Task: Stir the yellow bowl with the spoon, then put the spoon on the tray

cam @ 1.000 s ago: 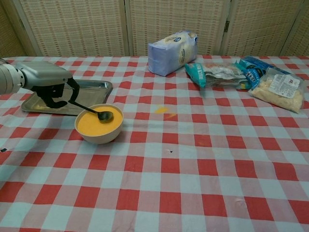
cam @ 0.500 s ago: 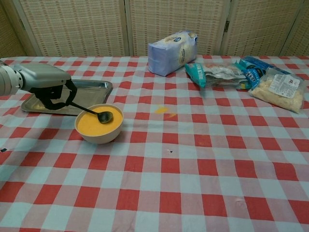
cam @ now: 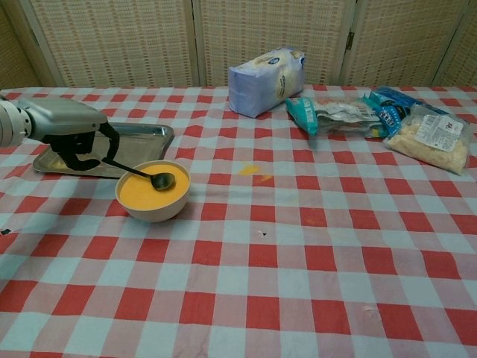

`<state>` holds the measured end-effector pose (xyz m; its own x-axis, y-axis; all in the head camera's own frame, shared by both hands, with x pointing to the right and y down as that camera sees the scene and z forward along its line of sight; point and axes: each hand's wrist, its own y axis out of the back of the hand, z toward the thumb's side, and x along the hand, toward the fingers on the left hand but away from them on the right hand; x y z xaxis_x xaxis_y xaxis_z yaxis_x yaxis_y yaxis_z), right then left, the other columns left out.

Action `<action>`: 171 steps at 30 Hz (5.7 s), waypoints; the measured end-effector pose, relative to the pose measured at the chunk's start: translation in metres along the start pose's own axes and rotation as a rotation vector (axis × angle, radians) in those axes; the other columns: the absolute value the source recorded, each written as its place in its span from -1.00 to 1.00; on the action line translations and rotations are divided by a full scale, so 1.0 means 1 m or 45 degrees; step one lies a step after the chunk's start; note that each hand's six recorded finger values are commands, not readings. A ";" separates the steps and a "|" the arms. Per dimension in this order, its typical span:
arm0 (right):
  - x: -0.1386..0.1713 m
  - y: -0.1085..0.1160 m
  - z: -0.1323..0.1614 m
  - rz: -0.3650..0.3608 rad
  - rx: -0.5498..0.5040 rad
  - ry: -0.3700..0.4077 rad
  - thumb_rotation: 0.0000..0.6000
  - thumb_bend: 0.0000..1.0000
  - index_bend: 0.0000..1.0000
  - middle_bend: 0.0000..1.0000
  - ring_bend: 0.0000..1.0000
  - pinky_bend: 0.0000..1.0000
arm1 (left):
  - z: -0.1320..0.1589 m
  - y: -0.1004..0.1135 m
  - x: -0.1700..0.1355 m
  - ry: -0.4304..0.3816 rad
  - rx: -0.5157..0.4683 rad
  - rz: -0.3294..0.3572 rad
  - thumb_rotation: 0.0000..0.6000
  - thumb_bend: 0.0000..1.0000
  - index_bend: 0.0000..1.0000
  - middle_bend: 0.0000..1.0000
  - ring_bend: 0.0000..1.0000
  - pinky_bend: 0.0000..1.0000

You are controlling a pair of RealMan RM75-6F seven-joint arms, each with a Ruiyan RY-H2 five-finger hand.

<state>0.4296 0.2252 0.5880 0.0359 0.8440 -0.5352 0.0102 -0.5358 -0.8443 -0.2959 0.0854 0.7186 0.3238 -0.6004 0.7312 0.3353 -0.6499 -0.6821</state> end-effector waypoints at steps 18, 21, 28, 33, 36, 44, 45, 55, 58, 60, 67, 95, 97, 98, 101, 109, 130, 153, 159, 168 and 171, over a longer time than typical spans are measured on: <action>0.001 0.001 -0.001 -0.003 -0.003 0.001 1.00 -0.66 -1.00 -1.00 -1.00 -1.00 | 0.016 0.008 0.002 -0.037 -0.009 -0.009 1.00 -0.07 -0.07 1.00 1.00 1.00; 0.001 0.002 -0.001 -0.004 -0.004 0.001 1.00 -0.66 -1.00 -1.00 -1.00 -1.00 | 0.017 0.009 0.003 -0.035 -0.012 -0.011 1.00 -0.08 -0.04 1.00 1.00 1.00; 0.001 0.002 -0.001 -0.007 -0.003 -0.002 1.00 -0.66 -1.00 -1.00 -1.00 -1.00 | 0.016 0.007 0.004 -0.028 -0.007 -0.025 1.00 -0.08 0.00 1.00 1.00 1.00; 0.001 0.002 -0.001 -0.005 -0.002 -0.002 1.00 -0.66 -1.00 -1.00 -1.00 -1.00 | 0.014 0.006 0.004 -0.022 -0.005 -0.035 1.00 -0.08 0.02 1.00 1.00 1.00; 0.001 0.001 -0.001 -0.004 -0.001 -0.003 1.00 -0.66 -1.00 -1.00 -1.00 -1.00 | 0.014 0.006 0.004 -0.020 -0.005 -0.034 1.00 -0.08 0.02 1.00 1.00 1.00; 0.001 0.001 -0.001 -0.003 -0.001 -0.004 1.00 -0.66 -1.00 -1.00 -1.00 -1.00 | 0.012 0.006 0.003 -0.016 -0.008 -0.035 1.00 -0.08 0.03 1.00 1.00 1.00; 0.001 0.001 -0.001 -0.003 -0.001 -0.004 1.00 -0.66 -1.00 -1.00 -1.00 -1.00 | 0.011 0.006 0.002 -0.016 -0.007 -0.037 1.00 -0.08 0.03 1.00 1.00 1.00; 0.001 0.001 -0.001 -0.004 0.000 -0.004 1.00 -0.66 -1.00 -1.00 -1.00 -1.00 | 0.011 0.004 0.001 -0.016 -0.008 -0.041 1.00 -0.08 0.09 1.00 1.00 1.00; 0.001 0.001 -0.001 -0.004 0.000 -0.004 1.00 -0.66 -1.00 -1.00 -1.00 -1.00 | 0.011 0.005 -0.001 -0.017 -0.010 -0.036 1.00 -0.07 0.10 1.00 1.00 1.00; 0.001 0.001 -0.001 -0.005 0.001 -0.003 1.00 -0.66 -1.00 -1.00 -1.00 -1.00 | 0.010 0.006 -0.001 -0.018 -0.009 -0.035 1.00 -0.07 0.10 1.00 1.00 1.00; 0.002 0.001 -0.001 -0.004 -0.001 0.000 1.00 -0.66 -1.00 -1.00 -1.00 -1.00 | 0.009 0.004 -0.004 -0.013 -0.013 -0.030 1.00 -0.08 -0.18 1.00 1.00 1.00; 0.006 0.003 0.002 -0.005 -0.005 0.020 1.00 -0.66 -1.00 -1.00 -1.00 -1.00 | 0.011 0.001 -0.021 -0.035 -0.064 0.009 1.00 -0.08 -0.20 1.00 1.00 1.00; 0.006 0.004 0.002 -0.007 -0.007 0.017 1.00 -0.66 -1.00 -1.00 -1.00 -1.00 | 0.011 0.002 -0.019 -0.034 -0.065 0.009 1.00 -0.09 -0.19 1.00 1.00 1.00; 0.006 0.004 0.001 -0.008 -0.007 0.015 1.00 -0.66 -1.00 -1.00 -1.00 -1.00 | 0.011 0.002 -0.019 -0.034 -0.066 0.007 1.00 -0.09 -0.17 1.00 1.00 1.00; 0.006 0.004 0.001 -0.009 -0.006 0.013 1.00 -0.66 -1.00 -1.00 -1.00 -1.00 | 0.011 0.001 -0.017 -0.032 -0.069 -0.003 1.00 -0.09 -0.11 1.00 1.00 1.00; 0.005 0.003 0.000 -0.006 -0.004 0.010 1.00 -0.66 -1.00 -1.00 -1.00 -1.00 | 0.010 -0.005 -0.013 -0.026 -0.063 -0.024 1.00 -0.08 -0.05 1.00 1.00 1.00; 0.003 0.002 -0.001 -0.001 0.000 0.002 1.00 -0.66 -1.00 -1.00 -1.00 -1.00 | 0.008 -0.004 -0.012 -0.027 -0.069 -0.016 1.00 -0.09 0.09 1.00 1.00 1.00; 0.007 0.004 0.001 -0.010 -0.005 0.014 1.00 -0.66 -1.00 -1.00 -1.00 -1.00 | 0.003 0.013 -0.036 -0.035 -0.138 0.116 1.00 0.03 0.84 1.00 1.00 1.00; 0.008 0.005 0.004 -0.010 -0.007 0.029 1.00 -0.66 -1.00 -1.00 -1.00 -1.00 | -0.002 0.020 -0.051 -0.007 -0.236 0.254 1.00 0.14 0.89 1.00 1.00 1.00; 0.012 0.007 0.005 -0.015 -0.014 0.042 1.00 -0.66 -1.00 -1.00 -1.00 -1.00 | 0.005 0.007 -0.061 0.101 -0.110 0.563 1.00 0.18 0.90 1.00 1.00 1.00; 0.012 0.008 0.004 -0.018 -0.017 0.041 1.00 -0.66 -1.00 -1.00 -1.00 -1.00 | 0.007 0.003 -0.061 0.148 -0.062 0.656 1.00 0.19 0.90 1.00 1.00 1.00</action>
<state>0.4257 0.2312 0.5743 0.0679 0.8504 -0.5217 0.0242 -0.5241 -0.8513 -0.3088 0.1230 0.6714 0.3343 -0.8936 0.2996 0.1162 -0.2763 -0.9540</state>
